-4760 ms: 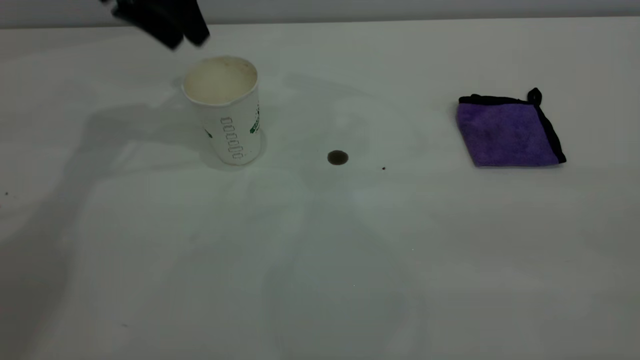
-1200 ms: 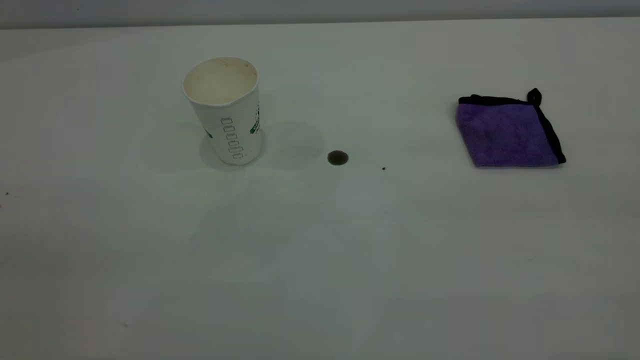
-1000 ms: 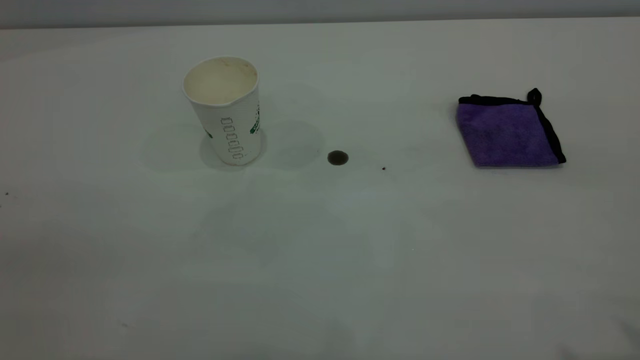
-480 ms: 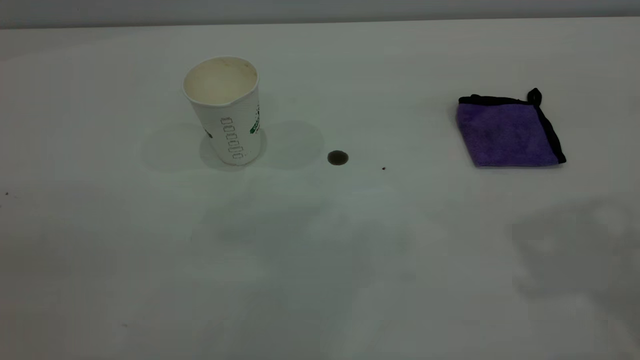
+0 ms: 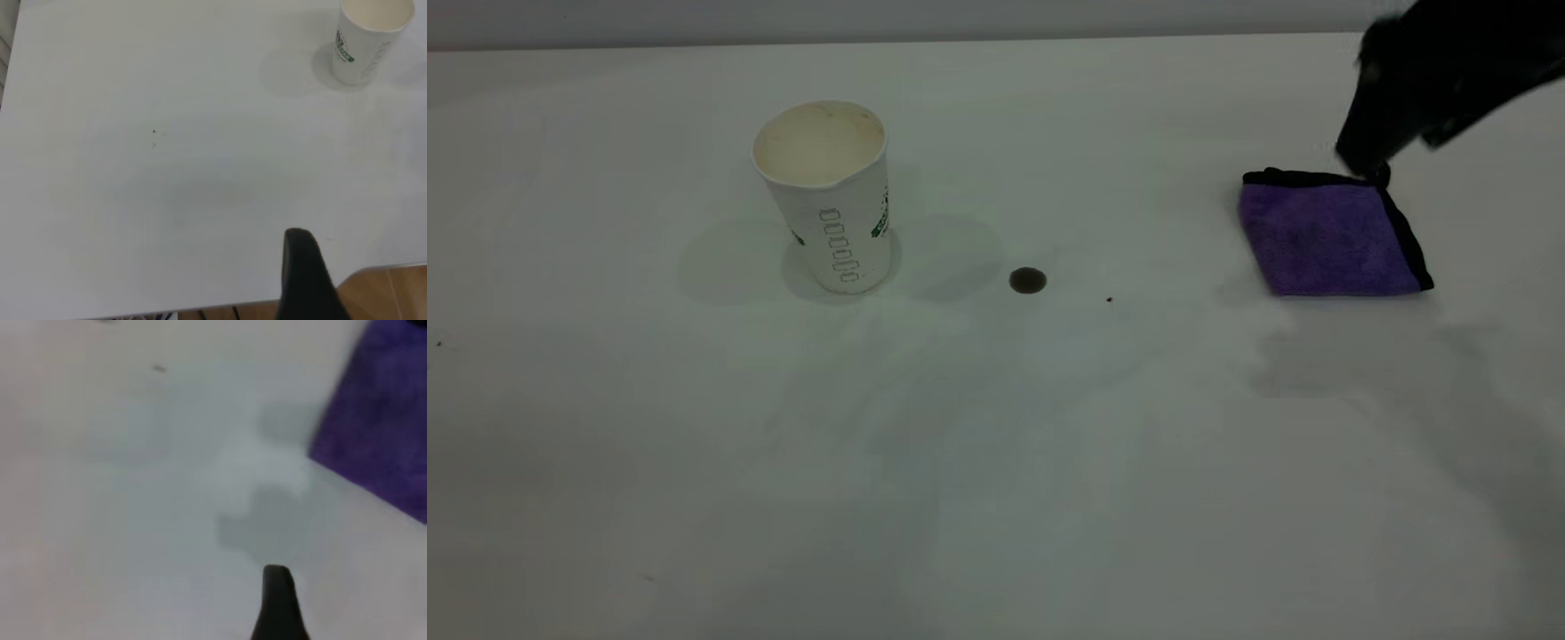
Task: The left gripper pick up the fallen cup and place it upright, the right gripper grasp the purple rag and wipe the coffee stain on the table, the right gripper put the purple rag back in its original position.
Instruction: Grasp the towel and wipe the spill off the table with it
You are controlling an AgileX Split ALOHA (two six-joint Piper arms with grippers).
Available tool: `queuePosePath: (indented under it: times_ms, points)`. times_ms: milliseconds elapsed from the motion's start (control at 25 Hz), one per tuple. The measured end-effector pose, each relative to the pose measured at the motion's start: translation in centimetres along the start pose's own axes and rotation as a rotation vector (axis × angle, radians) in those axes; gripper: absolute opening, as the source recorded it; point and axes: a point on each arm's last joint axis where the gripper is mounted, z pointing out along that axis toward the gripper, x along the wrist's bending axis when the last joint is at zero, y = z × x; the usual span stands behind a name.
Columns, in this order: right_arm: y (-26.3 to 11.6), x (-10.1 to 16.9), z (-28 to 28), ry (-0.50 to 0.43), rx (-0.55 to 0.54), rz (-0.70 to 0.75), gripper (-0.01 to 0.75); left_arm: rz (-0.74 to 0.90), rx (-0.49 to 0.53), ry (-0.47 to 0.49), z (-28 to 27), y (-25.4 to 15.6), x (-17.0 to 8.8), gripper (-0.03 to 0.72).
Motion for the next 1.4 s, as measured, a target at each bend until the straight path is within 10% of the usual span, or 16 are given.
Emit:
queuePosePath:
  times_ms: [1080, 1400]
  points:
    - [3.3, -4.7, 14.7, -0.15, 0.149, -0.097, 0.571, 0.0, 0.0, 0.0, 0.0, 0.0, 0.0, 0.475]
    - [3.4, -3.0, 15.2, -0.093, 0.156, -0.027, 0.067, 0.0, 0.0, 0.0, 0.0, 0.0, 0.0, 0.475]
